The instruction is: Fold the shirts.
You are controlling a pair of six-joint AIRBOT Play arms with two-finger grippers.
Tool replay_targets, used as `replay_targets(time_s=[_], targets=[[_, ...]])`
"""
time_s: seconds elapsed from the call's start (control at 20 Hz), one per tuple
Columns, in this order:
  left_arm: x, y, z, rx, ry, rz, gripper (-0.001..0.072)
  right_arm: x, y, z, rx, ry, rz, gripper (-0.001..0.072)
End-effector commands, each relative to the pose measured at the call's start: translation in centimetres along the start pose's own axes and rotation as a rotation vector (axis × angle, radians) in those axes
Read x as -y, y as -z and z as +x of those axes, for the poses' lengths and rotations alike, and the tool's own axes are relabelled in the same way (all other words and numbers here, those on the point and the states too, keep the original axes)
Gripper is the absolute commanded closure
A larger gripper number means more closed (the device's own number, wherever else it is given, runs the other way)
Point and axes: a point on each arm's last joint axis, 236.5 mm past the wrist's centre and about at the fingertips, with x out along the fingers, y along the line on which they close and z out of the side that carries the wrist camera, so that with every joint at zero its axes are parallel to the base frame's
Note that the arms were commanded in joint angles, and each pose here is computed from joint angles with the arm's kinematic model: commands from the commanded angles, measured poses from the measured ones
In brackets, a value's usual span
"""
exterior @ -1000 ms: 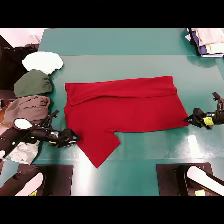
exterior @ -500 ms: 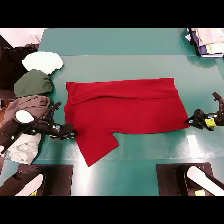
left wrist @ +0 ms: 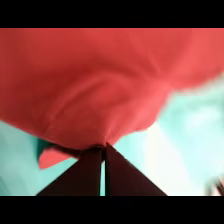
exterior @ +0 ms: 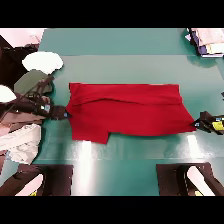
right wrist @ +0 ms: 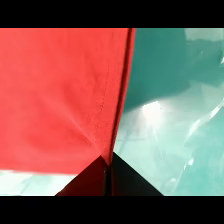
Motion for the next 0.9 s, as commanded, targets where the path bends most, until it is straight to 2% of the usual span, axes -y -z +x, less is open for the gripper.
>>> replay_targets(time_s=[0.0, 0.25, 0.45, 0.85], targets=[[-2.3, -5.9, -1.1, 0.197, -0.108, 0.0, 0.0683, -1.0, -2.5, -0.7, 0.042, -0.039, 0.012, 0.0704], [-4.9, -10.4, 1.0, 0.303, -0.139, -0.044, 0.0682, -3.8, -8.0, 0.3, 0.062, -0.043, -0.081, 0.0704], [-6.1, -14.1, 1.6, 0.368, -0.158, -0.051, 0.0682, -5.7, -12.4, 2.5, 0.08, -0.038, -0.083, 0.0704], [-7.9, -19.2, 2.9, 0.453, -0.176, -0.068, 0.068, -8.0, -17.2, 6.4, 0.089, -0.046, -0.081, 0.0701]])
